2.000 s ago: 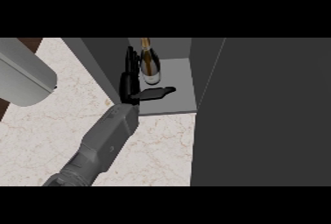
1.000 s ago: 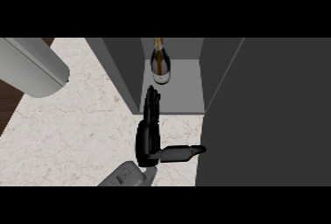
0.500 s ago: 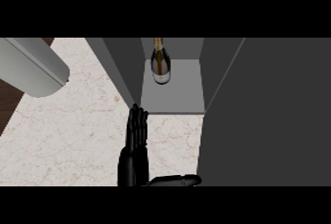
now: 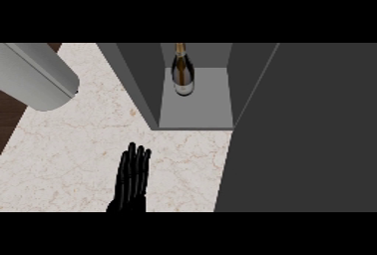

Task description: Pick up the wine, place it into the cabinet and close the cabinet

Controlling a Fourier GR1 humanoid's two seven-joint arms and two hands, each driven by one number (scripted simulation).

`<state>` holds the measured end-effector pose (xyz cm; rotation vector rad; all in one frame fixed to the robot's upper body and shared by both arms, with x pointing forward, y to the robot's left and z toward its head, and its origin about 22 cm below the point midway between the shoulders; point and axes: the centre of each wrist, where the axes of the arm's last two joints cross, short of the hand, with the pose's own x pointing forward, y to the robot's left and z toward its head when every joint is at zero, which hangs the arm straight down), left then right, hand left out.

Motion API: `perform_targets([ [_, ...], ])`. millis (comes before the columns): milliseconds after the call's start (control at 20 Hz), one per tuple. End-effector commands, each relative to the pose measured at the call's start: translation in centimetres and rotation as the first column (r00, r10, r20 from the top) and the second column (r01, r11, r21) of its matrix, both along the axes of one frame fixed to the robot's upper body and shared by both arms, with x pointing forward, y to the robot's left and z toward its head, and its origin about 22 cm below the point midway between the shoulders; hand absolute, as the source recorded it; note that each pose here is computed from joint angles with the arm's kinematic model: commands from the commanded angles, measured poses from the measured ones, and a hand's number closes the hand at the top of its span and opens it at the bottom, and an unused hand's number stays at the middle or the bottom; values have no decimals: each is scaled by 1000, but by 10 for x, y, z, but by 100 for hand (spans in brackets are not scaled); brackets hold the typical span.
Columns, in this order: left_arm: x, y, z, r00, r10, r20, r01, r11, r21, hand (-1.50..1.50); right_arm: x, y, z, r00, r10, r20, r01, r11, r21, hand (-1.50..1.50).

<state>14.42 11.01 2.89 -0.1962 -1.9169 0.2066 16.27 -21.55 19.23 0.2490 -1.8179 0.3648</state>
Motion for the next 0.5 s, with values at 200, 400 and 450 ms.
perform_targets([
  [200,-21,40,7,997,-75,10,75,997,5,-150,-31,3,10,990,138,22,-138,990,-12,150],
  [400,-38,70,35,997,-78,14,77,997,19,-150,-36,5,-1,981,189,-50,-187,982,37,150],
  [450,-28,71,18,998,-68,15,68,997,29,-150,-28,5,-3,971,226,-73,-223,973,55,150],
])
